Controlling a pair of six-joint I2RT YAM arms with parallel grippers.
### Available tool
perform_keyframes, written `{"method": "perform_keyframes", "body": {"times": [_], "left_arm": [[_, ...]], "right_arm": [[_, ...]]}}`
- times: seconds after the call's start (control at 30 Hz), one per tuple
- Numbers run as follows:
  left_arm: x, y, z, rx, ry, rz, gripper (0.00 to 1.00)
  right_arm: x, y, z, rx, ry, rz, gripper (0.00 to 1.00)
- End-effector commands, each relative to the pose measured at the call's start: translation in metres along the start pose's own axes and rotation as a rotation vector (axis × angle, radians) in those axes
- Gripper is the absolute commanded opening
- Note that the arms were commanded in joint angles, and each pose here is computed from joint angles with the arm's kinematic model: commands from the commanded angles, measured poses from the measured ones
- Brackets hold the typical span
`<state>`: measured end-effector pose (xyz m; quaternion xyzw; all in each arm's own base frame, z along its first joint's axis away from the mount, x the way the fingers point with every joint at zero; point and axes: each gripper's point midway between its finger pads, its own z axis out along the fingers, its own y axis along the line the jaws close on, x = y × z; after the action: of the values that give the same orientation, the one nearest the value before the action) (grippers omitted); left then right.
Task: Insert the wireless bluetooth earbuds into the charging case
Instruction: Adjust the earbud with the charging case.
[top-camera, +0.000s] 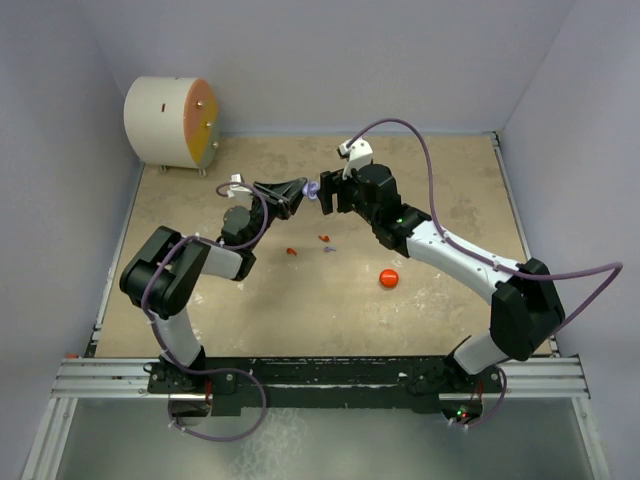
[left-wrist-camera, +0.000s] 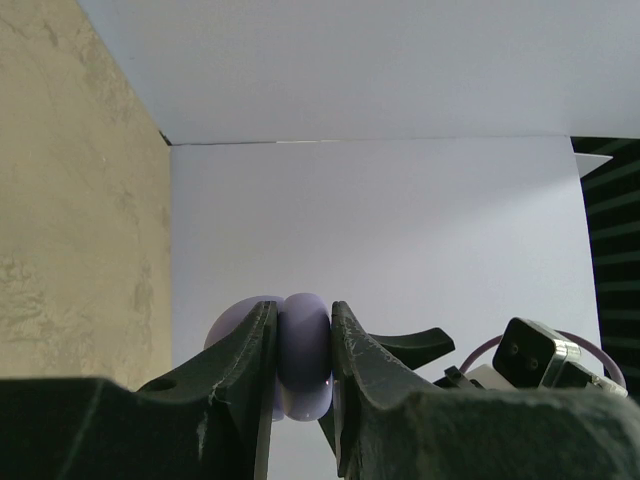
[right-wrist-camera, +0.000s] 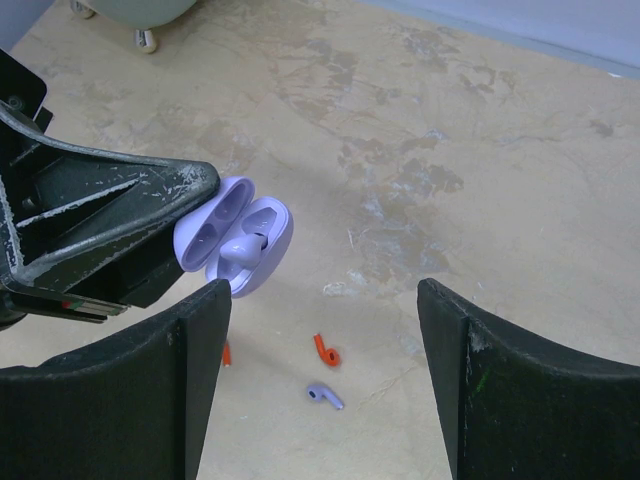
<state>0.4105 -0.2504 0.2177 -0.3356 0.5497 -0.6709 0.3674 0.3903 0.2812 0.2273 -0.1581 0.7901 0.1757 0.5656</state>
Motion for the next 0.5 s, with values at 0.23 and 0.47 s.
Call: {"method": "perform_keyframes", "body": {"times": [0.23, 0.47], "left_arm": [[0.0074, -0.0343, -0.0033, 0.086, 0.012, 0.041, 0.00], [0.0099, -0.0348, -0.0033, 0.083, 0.017, 0.047, 0.00]], "right_arm": [[-0.0239, 0.0048, 0.0030, -0.020, -0.072, 0.009, 0.77], [-0.0236, 0.0047, 0.0037, -0.020, -0.070, 0.008, 0.77]]}}
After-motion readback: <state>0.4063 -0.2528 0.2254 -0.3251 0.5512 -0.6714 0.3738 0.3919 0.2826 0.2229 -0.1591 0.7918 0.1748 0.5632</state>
